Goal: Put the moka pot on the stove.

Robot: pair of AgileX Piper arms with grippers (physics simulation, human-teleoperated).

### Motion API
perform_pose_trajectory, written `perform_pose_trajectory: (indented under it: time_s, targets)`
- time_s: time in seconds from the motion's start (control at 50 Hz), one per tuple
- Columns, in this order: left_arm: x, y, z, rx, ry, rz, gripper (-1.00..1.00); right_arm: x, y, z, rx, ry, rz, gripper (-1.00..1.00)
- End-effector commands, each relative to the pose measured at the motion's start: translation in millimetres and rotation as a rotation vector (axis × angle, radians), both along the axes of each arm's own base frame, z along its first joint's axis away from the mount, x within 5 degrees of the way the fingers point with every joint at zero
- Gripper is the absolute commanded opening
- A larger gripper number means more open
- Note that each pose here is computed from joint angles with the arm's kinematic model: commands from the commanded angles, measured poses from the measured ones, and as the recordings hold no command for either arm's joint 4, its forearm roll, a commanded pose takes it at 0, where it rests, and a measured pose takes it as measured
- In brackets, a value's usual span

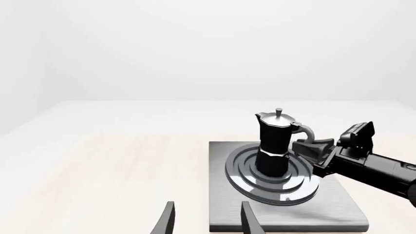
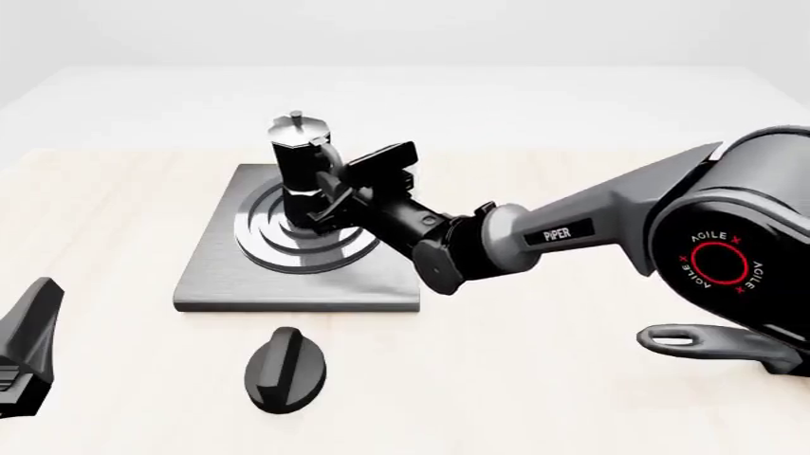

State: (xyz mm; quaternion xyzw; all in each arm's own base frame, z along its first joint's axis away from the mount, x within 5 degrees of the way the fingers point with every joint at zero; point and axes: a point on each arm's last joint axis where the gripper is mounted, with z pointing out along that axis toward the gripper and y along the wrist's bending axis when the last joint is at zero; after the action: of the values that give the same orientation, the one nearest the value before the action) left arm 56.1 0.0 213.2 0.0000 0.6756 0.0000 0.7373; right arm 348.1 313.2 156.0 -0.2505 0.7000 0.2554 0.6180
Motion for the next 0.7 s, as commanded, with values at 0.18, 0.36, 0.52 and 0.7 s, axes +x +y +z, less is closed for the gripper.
perform_pose_trajectory:
  time_s: [0.18,0.36,0.52,0.7]
  targets:
    - [0.0,0.0,0.0,0.000,0.000,0.000,1.00,9.0,-1.0,-5.6,0.006,0.032,-0.020,1.00]
    - [0.0,0.0,0.0,0.000,0.000,0.000,1.00,10.8,-3.1,-4.1,0.008,0.032,-0.026,1.00]
    - [0.0,0.0,0.0,0.000,0.000,0.000,1.00,8.4,-4.9,0.3,0.009,0.030,-0.026,1.00]
    - [0.0,0.0,0.0,0.000,0.000,0.000,1.00,5.8,-7.4,5.5,0.008,0.024,-0.025,1.00]
